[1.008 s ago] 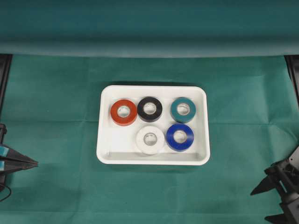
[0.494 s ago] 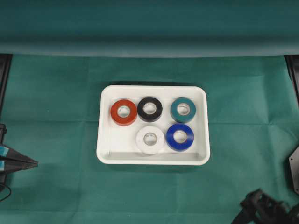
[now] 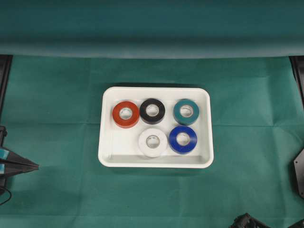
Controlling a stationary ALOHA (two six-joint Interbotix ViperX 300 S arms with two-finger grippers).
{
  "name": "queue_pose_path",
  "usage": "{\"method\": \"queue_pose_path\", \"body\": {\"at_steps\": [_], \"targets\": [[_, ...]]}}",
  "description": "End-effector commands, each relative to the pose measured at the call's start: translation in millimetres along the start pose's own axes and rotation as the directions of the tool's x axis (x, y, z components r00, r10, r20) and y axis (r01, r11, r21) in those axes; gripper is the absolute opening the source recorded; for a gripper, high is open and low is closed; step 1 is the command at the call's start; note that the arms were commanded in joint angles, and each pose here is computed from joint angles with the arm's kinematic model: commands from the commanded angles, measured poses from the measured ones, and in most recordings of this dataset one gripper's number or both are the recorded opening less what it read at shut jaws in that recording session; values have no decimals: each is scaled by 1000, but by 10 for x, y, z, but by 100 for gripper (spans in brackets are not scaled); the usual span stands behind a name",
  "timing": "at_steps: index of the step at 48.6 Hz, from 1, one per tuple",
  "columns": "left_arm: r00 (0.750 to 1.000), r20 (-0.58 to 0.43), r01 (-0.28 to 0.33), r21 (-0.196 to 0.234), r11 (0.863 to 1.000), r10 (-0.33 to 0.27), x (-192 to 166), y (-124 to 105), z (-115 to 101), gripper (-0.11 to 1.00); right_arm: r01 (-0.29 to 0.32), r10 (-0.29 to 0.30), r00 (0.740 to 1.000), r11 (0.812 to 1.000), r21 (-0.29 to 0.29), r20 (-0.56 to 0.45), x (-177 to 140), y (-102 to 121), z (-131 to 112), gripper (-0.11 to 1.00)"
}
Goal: Put the tape into the white case with the right arm.
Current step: 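Move the right gripper down into the yellow tape roll's hole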
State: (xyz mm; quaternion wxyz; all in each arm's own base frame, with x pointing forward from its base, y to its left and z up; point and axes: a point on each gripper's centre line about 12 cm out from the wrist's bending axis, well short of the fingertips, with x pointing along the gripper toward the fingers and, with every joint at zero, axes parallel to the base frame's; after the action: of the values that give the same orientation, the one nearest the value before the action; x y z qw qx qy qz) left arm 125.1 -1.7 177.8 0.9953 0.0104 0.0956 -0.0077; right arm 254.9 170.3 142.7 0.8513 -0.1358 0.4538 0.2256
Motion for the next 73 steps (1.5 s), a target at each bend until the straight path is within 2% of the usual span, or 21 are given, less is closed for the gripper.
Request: {"method": "queue_pose_path", "body": {"at_steps": [1, 22, 28, 31, 40, 45, 58, 67, 73], "targets": [[1000, 14, -2, 1, 1000, 2, 3, 3, 53, 0, -6, 6, 1000, 1000, 3, 26, -28, 14, 67, 88], [1000, 14, -2, 1, 1000, 2, 3, 3, 53, 0, -10, 10, 999, 1000, -4, -54, 260, 34, -120, 87], [1000, 14, -1, 2, 1000, 1, 3, 1, 53, 0, -12, 11, 998, 1000, -8, -62, 307, 38, -146, 81], [1000, 14, -2, 1, 1000, 2, 3, 3, 53, 0, -13, 12, 998, 1000, -8, -60, 312, 39, -145, 72], [1000, 14, -2, 1, 1000, 2, 3, 3, 53, 0, -11, 10, 996, 1000, -13, -85, 347, 37, -219, 19], [1000, 14, -2, 1, 1000, 2, 3, 3, 53, 0, -9, 7, 995, 1000, -15, -98, 354, 34, -246, 2], [1000, 14, -2, 1, 1000, 2, 3, 3, 53, 0, -9, 8, 996, 1000, -14, -87, 347, 35, -200, 1], [1000, 14, -2, 3, 1000, 2, 3, 4, 53, 0, 0, 0, 999, 1000, -9, -47, 246, 30, 40, 1], [1000, 14, -2, 1, 1000, 2, 3, 3, 53, 0, 16, -16, 998, 1000, -6, -57, 192, 17, 190, 1]]}}
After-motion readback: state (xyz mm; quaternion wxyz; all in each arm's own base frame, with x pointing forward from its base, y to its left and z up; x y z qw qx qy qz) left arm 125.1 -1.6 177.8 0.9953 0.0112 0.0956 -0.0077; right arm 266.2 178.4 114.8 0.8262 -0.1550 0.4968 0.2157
